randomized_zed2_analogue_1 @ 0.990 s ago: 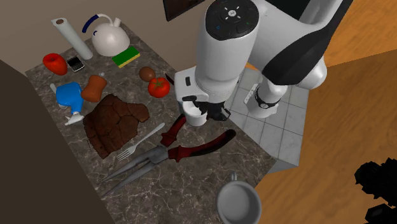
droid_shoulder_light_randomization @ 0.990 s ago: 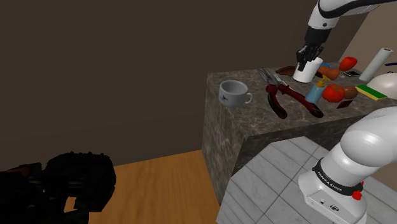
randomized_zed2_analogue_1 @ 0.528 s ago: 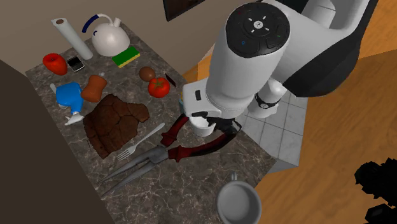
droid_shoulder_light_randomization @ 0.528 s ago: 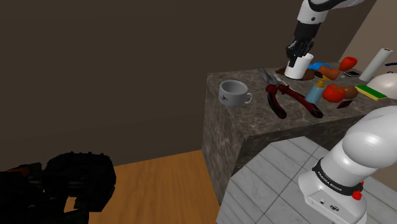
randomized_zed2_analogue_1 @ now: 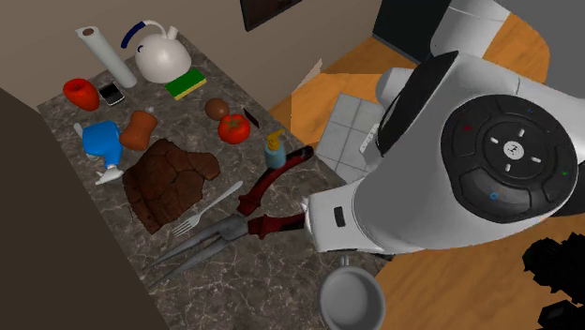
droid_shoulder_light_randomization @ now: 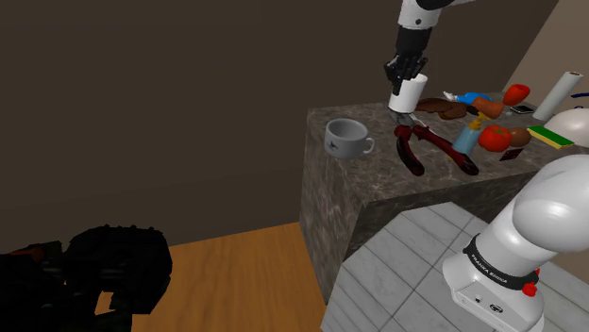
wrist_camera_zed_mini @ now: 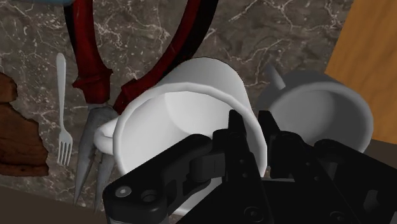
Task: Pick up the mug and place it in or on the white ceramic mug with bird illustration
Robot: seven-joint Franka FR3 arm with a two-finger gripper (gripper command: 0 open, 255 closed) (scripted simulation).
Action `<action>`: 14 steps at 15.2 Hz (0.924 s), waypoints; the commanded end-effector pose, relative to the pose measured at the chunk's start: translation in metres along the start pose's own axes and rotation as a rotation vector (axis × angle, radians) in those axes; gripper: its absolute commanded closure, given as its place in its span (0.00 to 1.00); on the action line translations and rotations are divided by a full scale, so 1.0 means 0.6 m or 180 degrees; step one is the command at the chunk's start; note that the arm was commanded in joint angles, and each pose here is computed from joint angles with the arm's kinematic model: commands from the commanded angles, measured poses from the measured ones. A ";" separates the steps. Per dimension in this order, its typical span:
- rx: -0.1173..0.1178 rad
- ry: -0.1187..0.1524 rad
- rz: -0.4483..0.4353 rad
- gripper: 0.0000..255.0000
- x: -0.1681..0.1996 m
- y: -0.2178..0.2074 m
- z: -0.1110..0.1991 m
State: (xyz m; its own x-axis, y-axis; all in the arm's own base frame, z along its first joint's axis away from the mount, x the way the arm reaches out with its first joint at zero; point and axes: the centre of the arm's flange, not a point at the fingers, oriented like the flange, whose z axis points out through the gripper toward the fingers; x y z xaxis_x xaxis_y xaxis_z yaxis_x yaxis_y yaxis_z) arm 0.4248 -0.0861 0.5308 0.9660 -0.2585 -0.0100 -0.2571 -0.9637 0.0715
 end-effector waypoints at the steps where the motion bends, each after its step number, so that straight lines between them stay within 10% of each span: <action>1: 0.0001 0.0001 0.0002 1.00 0.019 -0.033 -0.010; 14: 0.0001 0.0001 0.0002 1.00 0.096 -0.188 0.008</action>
State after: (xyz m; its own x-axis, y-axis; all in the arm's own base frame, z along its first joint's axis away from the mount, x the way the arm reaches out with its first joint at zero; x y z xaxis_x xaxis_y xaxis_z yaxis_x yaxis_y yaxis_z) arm 0.5093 0.0085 0.5230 0.9658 -0.2590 -0.0103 -0.2577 -0.9636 0.0715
